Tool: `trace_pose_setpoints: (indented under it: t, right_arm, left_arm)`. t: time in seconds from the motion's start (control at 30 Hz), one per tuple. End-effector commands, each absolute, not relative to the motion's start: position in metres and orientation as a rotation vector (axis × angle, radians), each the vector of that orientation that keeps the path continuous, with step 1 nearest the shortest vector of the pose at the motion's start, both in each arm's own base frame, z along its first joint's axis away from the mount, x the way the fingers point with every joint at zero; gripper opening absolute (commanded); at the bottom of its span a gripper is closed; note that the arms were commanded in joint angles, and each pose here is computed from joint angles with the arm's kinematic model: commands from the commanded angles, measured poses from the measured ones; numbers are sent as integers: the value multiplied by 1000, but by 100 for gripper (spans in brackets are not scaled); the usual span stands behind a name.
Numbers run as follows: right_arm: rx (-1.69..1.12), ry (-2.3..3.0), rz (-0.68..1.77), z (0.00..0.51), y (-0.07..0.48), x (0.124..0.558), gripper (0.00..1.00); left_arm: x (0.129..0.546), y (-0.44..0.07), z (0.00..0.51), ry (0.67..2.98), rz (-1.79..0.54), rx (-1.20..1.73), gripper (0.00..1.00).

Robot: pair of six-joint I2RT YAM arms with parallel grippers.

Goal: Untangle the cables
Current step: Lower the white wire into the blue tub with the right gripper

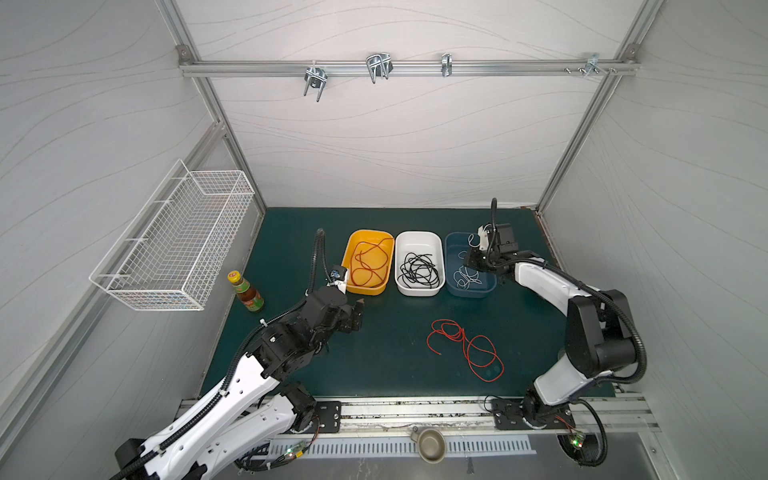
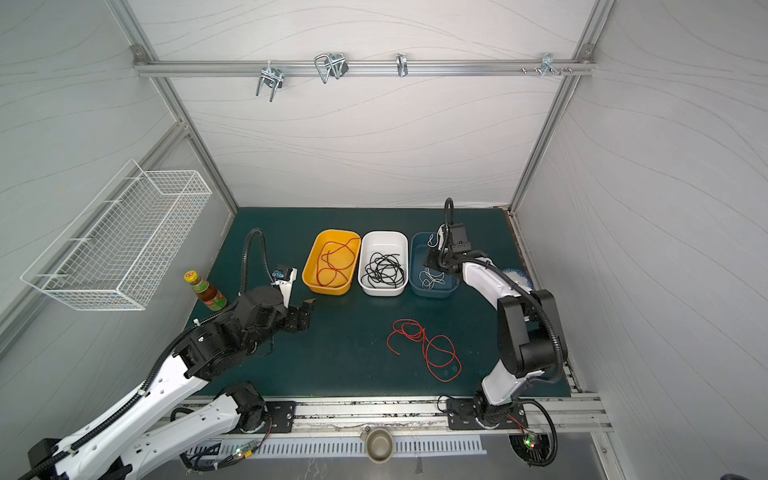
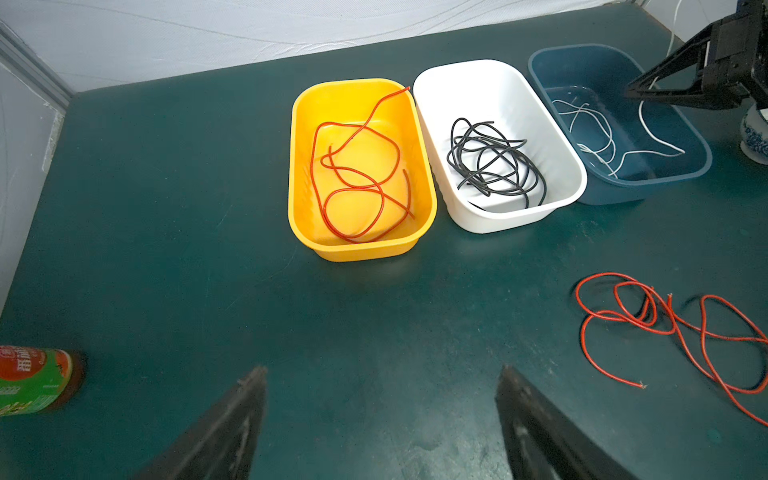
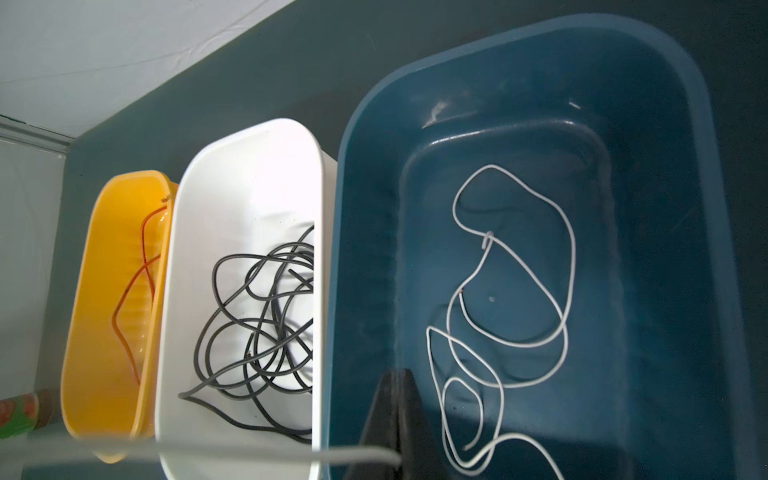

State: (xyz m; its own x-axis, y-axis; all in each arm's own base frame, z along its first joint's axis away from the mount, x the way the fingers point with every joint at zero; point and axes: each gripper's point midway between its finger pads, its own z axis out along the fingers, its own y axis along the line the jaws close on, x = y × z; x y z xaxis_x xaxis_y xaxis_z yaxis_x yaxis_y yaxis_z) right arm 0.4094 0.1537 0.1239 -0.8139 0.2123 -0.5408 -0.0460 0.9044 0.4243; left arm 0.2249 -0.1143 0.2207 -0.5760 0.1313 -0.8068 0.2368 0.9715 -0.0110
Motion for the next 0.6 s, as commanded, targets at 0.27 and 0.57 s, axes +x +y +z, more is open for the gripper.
trace_pose_setpoints:
  t: [0.27,0.57]
  right_arm:
    - [48,2446,496,153,152,405,10]
    - [46,2518,482,129,156,423,7]
  left_arm:
    - [229,-118,226,2167,-172,248,88]
    - [228,-119,225,2169,-174,252,88]
